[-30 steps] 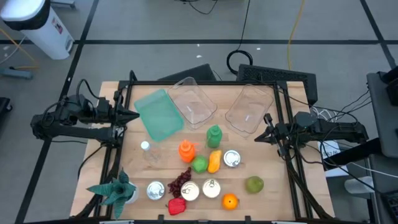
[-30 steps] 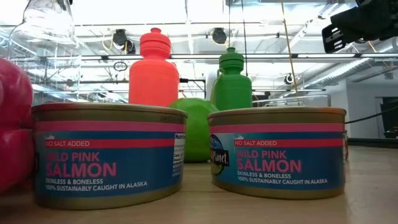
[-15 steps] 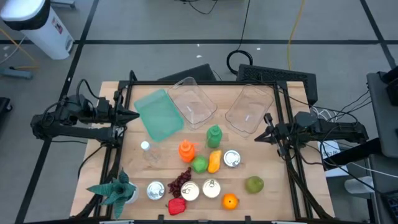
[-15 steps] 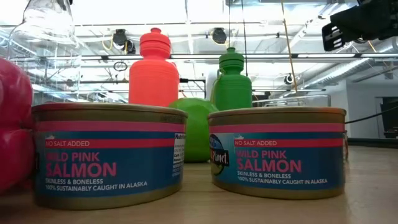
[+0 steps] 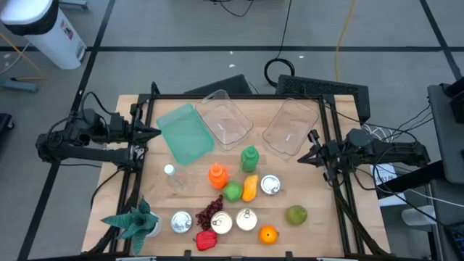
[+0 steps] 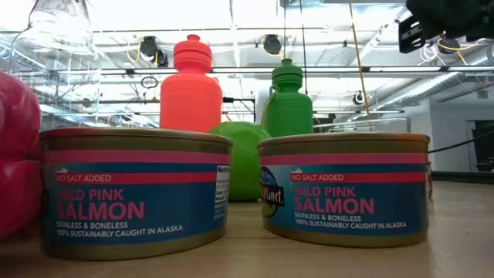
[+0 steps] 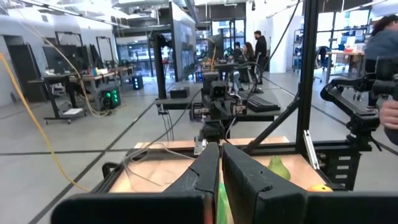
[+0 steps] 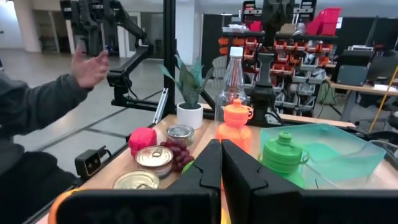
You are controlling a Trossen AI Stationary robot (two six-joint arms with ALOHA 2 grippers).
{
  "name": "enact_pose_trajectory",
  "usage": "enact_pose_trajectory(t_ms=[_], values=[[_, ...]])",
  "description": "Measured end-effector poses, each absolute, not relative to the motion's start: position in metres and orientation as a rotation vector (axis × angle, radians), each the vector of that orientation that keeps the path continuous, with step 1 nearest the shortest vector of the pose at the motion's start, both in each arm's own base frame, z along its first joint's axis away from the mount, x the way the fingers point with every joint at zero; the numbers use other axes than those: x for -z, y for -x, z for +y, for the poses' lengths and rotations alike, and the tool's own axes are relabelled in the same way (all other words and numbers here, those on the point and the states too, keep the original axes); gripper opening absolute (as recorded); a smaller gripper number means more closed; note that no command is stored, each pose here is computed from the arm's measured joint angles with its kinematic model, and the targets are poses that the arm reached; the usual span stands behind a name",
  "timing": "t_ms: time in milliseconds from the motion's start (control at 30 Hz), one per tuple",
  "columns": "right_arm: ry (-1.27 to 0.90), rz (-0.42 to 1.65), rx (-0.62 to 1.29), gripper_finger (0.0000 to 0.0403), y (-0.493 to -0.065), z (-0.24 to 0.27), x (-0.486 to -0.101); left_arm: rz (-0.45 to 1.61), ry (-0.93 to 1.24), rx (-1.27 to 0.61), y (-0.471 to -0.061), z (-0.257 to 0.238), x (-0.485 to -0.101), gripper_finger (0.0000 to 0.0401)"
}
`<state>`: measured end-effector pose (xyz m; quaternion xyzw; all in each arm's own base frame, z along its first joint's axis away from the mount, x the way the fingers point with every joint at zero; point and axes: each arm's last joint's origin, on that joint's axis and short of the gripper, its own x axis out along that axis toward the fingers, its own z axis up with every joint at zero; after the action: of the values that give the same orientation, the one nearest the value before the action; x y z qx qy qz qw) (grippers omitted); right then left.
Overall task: Pick & Place Food Item
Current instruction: Put the green bottle into the right transparent bin
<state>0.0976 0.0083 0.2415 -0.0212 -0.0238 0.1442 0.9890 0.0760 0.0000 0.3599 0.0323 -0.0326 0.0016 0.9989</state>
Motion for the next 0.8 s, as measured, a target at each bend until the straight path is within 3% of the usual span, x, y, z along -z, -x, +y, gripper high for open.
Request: enact_pose_trajectory(t_ms=[400,800], values=[[-0.013,0.000,-0.290,0.0004,-0.109,0.008,-0.239,-0.030,0.054,0.008,-0.076,0.000,-0.356,0.0031],[-0.066,-0.073,-0.261,0.0003,-0.114,0.007,-0.245,-0.048,0.088,-0.044,-0.073,0.001,-0.263,0.0031]])
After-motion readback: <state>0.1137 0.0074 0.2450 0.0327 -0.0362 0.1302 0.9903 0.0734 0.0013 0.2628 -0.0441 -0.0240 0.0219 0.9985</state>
